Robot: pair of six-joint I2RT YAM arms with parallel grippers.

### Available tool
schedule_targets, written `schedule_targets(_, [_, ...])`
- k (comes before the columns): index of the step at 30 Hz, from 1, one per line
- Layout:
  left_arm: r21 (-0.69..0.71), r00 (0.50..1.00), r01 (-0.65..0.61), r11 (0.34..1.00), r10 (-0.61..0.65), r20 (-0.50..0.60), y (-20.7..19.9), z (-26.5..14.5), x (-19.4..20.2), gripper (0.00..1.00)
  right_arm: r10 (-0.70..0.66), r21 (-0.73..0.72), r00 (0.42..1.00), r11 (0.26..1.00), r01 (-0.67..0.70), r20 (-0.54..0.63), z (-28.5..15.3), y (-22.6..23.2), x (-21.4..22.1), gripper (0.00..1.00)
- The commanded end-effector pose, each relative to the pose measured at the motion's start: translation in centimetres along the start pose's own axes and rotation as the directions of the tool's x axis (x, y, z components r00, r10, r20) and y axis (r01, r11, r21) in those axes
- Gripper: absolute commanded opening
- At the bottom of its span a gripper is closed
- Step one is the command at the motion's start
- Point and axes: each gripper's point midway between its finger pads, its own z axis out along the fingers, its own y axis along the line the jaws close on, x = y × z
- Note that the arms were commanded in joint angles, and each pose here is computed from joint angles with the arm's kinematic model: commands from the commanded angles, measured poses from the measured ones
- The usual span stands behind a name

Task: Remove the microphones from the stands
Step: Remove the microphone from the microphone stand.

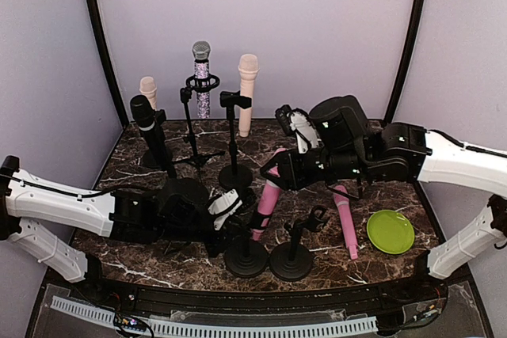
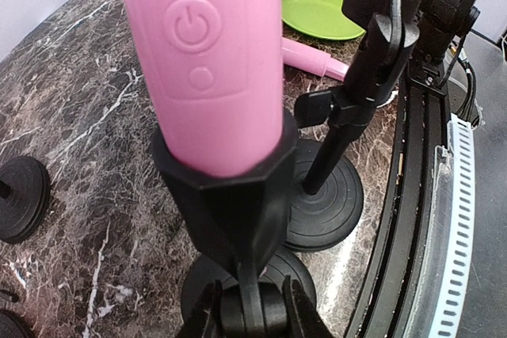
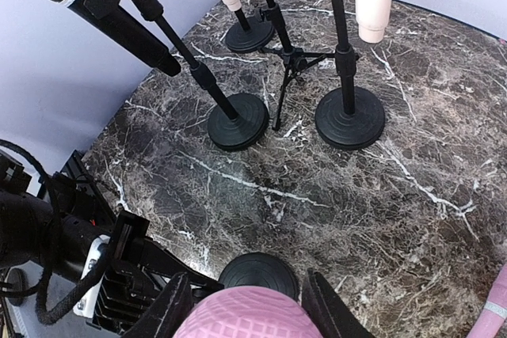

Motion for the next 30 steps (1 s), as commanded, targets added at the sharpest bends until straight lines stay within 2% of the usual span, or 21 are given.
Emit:
schedule_targets(1, [0.052,0.995,-0.031,0.998,0.036,-0.092,-0.9,0.5,2.1,0.00,-0.003,-0.197,0.978,0.979,0.045,0.210,-4.0,3.5,-6.8,0.25])
schedule_targets(5, [0.053,0.994,-0.045,0.998,0.050,-0.101,-0.9,0.6,2.5,0.00,0.038,-0.149,0.977,0.989,-0.006,0.211,-3.8,1.8,-7.3,0.25])
schedule_targets(12, [0.034,0.990,-0.072,0.997,0.075,-0.117,-0.5,0.4,2.8,0.00,0.191,0.016,0.958,0.980,-0.199,0.215,-2.8,-1.5,-7.4,0.24])
schedule_targets(30, [0.031,0.992,-0.035,0.999,0.038,-0.121,-0.5,0.6,2.5,0.00,0.237,0.051,0.946,0.966,-0.254,0.223,-3.5,-3.1,-7.6,0.25])
